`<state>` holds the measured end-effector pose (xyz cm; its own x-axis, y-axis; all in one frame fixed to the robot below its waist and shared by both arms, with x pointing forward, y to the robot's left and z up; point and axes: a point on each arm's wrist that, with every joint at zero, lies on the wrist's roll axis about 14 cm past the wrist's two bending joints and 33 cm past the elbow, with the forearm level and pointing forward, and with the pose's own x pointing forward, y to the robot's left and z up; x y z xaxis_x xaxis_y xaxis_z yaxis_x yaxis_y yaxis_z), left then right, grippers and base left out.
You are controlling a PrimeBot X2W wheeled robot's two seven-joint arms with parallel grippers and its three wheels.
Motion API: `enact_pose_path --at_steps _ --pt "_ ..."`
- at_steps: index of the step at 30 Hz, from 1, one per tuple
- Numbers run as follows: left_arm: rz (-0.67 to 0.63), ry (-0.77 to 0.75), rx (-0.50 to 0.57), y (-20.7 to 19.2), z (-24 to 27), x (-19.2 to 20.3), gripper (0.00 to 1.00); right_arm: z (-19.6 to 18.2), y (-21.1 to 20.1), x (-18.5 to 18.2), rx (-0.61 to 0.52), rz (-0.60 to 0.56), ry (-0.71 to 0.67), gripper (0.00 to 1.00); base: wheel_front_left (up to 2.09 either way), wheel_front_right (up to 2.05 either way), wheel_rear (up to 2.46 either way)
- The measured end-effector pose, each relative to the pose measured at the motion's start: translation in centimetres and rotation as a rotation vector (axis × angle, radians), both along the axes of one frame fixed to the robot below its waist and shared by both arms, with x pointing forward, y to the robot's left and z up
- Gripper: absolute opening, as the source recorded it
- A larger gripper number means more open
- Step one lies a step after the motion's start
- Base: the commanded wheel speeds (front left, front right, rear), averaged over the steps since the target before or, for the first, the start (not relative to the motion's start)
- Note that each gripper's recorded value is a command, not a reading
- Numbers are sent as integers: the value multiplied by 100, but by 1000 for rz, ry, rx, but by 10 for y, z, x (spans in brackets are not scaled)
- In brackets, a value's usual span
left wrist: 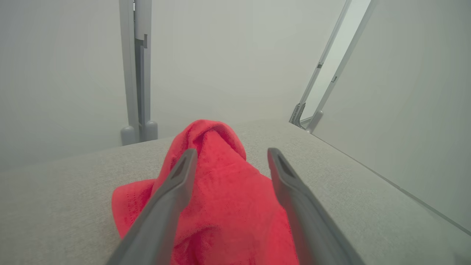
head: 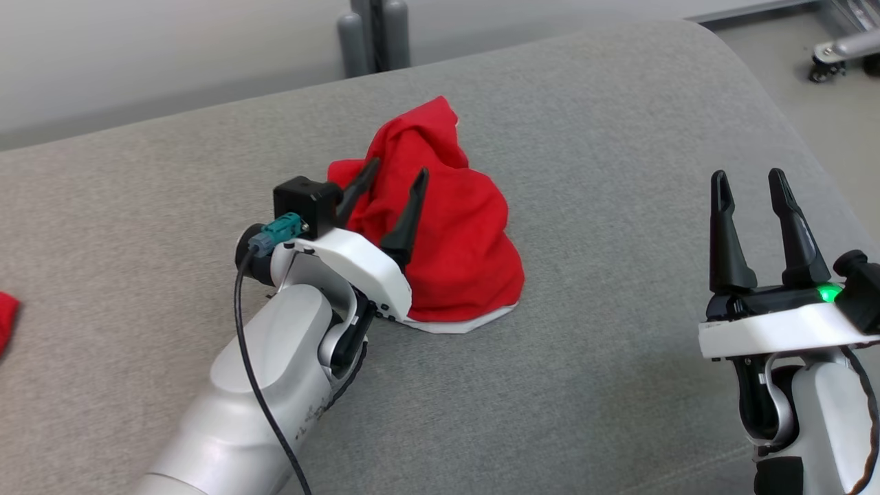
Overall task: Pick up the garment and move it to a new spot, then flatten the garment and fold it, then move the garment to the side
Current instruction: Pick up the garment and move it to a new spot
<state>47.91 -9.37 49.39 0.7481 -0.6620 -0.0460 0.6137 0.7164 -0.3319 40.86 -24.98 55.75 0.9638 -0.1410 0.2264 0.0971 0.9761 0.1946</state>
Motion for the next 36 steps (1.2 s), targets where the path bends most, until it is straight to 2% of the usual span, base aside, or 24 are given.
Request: enact_pose_path --at_steps 6,9,12,18,20,27,36 --pt "149 -103 -18 49 34 13 100 11 28 5 -20 77 -34 100 0 0 0" --pt "229 -230 76 88 49 13 100 22 50 6 -60 136 -65 100 0 0 0" --pt "298 -294 154 122 48 -1 100 33 65 7 -78 171 -102 100 0 0 0" --pt "455 -284 153 179 41 -38 100 39 96 3 -116 267 -126 100 0 0 0" --pt "481 -316 179 189 45 -51 100 39 103 1 -126 291 -128 100 0 0 0" --pt "627 -283 123 224 42 -87 100 31 123 -3 -126 348 -108 100 0 0 0" --pt "719 -306 90 250 54 -101 100 14 122 -3 -115 342 -57 100 0 0 0"
